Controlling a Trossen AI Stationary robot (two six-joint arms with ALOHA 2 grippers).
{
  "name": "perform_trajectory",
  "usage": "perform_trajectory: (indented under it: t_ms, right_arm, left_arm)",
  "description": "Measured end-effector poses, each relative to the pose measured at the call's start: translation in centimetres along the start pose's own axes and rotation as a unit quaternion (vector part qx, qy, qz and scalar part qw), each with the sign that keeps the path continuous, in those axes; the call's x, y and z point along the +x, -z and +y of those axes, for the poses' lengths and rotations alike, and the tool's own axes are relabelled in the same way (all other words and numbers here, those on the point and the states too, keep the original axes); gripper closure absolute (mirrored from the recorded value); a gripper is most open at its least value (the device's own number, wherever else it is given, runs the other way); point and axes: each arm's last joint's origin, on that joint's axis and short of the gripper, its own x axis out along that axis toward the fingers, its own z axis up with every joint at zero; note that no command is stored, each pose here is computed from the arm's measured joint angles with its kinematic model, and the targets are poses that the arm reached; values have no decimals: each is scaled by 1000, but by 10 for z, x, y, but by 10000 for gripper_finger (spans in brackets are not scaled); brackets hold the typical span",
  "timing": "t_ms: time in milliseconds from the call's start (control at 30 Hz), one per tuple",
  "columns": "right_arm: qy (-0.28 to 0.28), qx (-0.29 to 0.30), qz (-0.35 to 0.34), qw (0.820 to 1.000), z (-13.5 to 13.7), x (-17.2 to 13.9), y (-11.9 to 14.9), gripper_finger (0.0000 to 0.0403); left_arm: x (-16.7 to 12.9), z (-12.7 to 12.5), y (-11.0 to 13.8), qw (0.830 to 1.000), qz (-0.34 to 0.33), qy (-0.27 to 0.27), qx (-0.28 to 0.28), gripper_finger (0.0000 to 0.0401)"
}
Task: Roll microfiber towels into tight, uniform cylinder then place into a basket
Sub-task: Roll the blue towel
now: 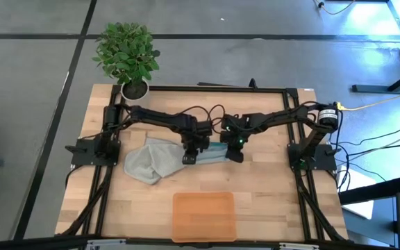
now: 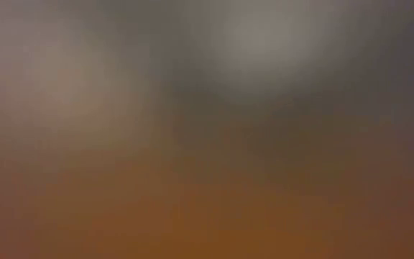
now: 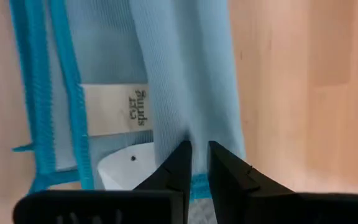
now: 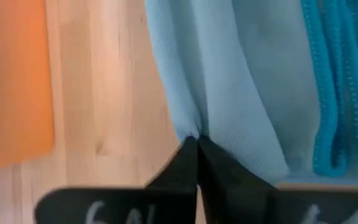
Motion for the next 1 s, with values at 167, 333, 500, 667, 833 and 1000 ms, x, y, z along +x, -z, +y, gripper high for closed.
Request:
perform_trajectory:
  t_ms: [167, 333, 500, 667, 833, 1000]
  right_arm:
    - [-18, 0, 2, 1000, 1, 0, 0, 401]
    - [-58, 6, 3, 998, 3, 0, 0, 401]
    - [-57, 60, -5, 997, -6, -6, -1, 401]
    - [-65, 95, -26, 993, -19, -14, -3, 401]
    - [-86, 104, -56, 989, -27, -21, -8, 401]
    - [-82, 123, -80, 986, -37, -28, -11, 402]
  left_arm:
    - [14, -3, 10, 999, 14, -32, -3, 362]
    - [15, -5, 11, 999, 15, -34, 5, 362]
    - [16, -6, 11, 999, 17, -36, 27, 362]
    - [16, -6, 11, 998, 18, -35, 48, 362]
    - [16, -5, 11, 998, 19, -35, 51, 362]
    - [16, -5, 11, 998, 18, -36, 53, 362]
